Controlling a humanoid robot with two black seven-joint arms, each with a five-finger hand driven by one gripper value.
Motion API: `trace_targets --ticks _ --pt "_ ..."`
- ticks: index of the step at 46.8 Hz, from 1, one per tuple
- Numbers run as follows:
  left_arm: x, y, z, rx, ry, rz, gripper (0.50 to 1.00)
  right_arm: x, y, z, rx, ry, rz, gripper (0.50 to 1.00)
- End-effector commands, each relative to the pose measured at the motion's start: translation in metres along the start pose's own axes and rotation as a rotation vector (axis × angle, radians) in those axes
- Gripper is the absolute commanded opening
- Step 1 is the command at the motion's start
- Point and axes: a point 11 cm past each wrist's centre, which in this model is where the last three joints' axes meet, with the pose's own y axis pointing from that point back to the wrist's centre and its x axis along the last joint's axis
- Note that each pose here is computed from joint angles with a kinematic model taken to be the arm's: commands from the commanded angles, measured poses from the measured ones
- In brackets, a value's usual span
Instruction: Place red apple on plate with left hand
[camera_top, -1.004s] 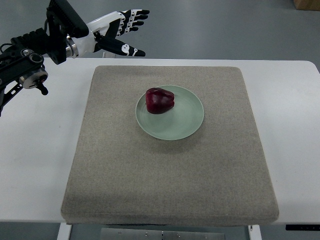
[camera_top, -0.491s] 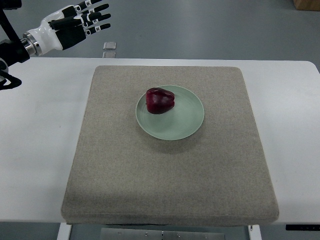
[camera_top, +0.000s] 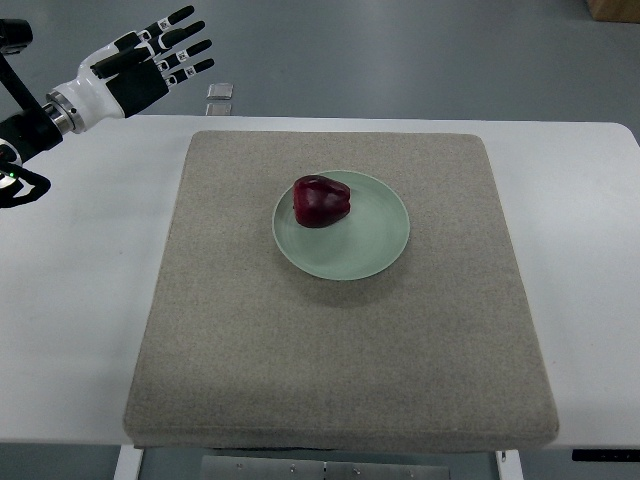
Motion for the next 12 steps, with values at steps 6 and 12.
trace_targets --ticks 6,12 --pt "-0.0013 -0.0021 -0.0030 0.001 0.007 -0.004 1.000 0.0017 -0.0001 0.0048 -0.009 0.000 0.012 0.930" --pt "0.0018 0.0012 -0.0079 0.006 0.016 0.003 1.000 0.0001 -0.0002 0.0048 -0.008 0.007 0.007 0.930"
